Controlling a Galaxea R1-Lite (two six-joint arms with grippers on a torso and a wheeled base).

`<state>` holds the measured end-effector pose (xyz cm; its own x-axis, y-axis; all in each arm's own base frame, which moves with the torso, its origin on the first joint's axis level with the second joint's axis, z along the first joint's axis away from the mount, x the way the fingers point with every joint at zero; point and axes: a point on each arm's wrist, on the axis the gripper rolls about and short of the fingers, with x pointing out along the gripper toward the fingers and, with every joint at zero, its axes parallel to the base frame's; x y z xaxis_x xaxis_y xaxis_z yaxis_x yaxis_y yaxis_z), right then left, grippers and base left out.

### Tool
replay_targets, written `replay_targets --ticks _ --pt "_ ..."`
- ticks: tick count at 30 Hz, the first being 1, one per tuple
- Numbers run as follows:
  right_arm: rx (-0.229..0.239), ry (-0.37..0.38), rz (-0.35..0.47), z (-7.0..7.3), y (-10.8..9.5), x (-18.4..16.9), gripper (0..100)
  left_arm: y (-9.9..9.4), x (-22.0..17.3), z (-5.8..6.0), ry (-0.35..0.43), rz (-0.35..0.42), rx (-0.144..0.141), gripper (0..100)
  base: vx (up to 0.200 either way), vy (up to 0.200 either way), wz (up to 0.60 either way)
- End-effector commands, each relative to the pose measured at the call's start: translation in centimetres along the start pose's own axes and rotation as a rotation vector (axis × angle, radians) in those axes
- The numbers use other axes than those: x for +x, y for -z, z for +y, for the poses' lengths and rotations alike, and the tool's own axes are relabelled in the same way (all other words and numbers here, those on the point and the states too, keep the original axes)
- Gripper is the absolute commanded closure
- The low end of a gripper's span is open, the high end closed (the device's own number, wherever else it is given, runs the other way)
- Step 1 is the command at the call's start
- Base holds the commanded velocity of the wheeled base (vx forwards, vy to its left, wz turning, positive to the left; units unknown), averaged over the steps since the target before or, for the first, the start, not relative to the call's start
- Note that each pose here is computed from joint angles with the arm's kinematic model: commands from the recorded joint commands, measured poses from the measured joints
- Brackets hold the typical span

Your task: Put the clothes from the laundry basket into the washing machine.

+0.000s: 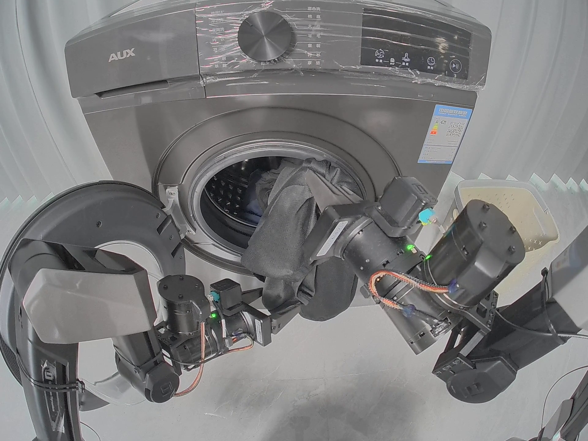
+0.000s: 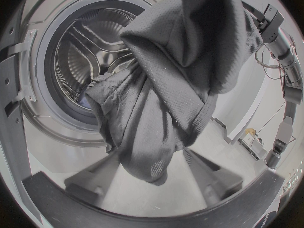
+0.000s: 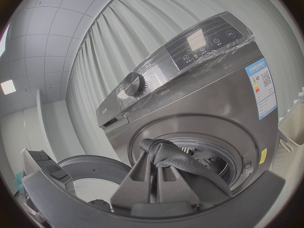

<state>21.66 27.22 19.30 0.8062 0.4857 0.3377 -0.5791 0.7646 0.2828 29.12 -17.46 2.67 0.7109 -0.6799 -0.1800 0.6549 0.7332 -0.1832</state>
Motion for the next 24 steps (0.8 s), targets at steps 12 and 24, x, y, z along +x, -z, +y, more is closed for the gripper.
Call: replay_targets --ticks 12,24 --pt "-0.006 0.017 -0.001 -0.7 0.1 0.2 100 -0.3 -0.4 -0.8 -0.004 -0.006 0.015 100 0.0 0.0 0.0" --pt "-0.005 0.047 0.073 -2.1 1.9 -0.5 0 -3.0 -8.2 -4.3 0.053 -0.008 0.054 100 0.0 0.0 0.0"
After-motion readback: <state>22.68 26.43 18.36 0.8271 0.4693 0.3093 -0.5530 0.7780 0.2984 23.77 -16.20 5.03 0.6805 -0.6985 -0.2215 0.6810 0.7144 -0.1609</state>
